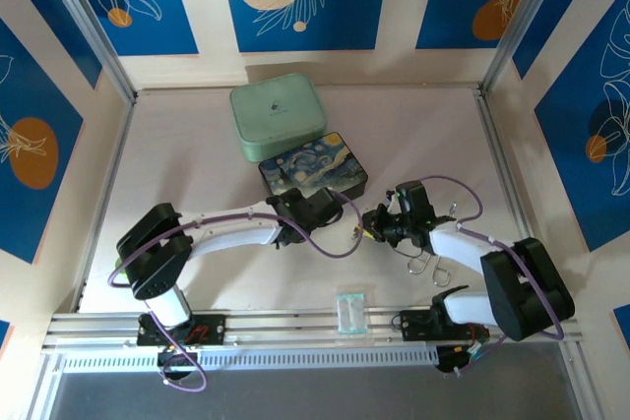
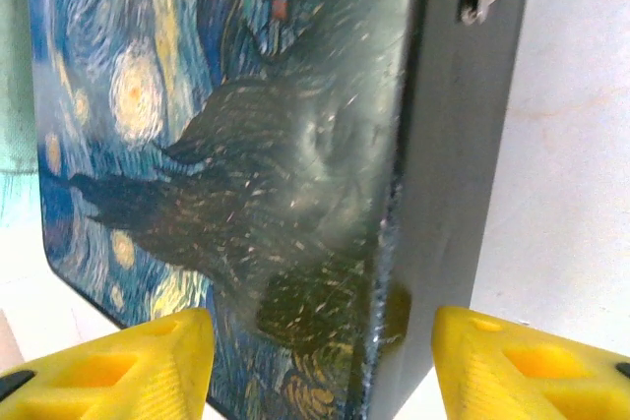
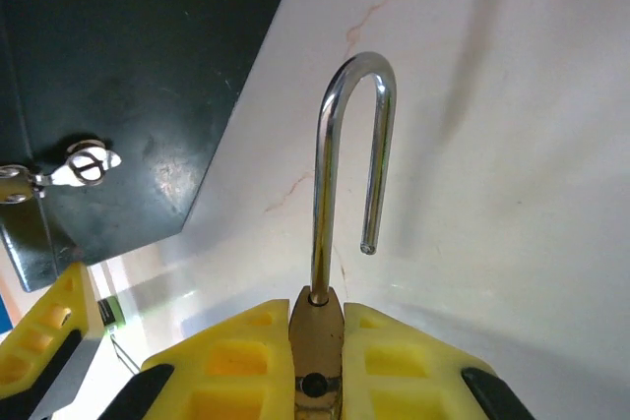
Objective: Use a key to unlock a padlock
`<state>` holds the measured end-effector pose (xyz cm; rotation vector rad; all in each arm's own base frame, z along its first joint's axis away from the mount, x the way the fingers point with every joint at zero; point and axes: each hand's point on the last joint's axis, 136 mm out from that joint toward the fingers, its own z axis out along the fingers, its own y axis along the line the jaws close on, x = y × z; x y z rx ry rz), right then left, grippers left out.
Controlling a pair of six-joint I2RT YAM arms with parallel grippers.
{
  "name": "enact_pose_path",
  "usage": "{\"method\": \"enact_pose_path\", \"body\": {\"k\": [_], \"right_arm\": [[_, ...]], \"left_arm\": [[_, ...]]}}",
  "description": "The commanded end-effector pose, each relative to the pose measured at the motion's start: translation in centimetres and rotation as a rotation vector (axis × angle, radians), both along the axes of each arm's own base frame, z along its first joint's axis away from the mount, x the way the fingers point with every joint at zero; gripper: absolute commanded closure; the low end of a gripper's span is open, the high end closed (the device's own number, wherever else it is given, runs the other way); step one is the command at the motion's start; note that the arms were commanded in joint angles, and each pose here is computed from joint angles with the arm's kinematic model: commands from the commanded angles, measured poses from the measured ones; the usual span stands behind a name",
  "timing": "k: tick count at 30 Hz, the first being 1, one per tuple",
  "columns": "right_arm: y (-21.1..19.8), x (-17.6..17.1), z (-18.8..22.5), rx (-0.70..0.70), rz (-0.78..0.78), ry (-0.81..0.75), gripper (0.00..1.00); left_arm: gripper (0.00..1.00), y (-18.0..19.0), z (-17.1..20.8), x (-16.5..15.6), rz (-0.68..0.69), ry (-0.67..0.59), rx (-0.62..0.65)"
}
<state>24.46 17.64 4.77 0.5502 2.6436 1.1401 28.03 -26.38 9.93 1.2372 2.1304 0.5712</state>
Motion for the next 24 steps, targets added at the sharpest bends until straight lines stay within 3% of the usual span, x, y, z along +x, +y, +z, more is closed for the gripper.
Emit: {"method": "enact_pose_path", "body": {"k": [1, 12, 24], "right_arm": [[0.0, -2.1, 0.5, 0.009, 0.147, 0.07, 0.89], [-0.4, -2.6, -1.3, -0.012, 0.19, 0.183, 0.88], [-2.6, -3.5, -1.7, -0.211, 0.225, 0.22, 0.81]], "left_arm": [[0.39, 1.2, 0.7, 0.5, 0.08, -0.034, 0.022], [0.3, 2.5, 0.3, 0.4, 0.156, -0.048, 0.028], [0.17, 4.6, 0.9, 1.0, 0.259, -0.086, -0.005]]}}
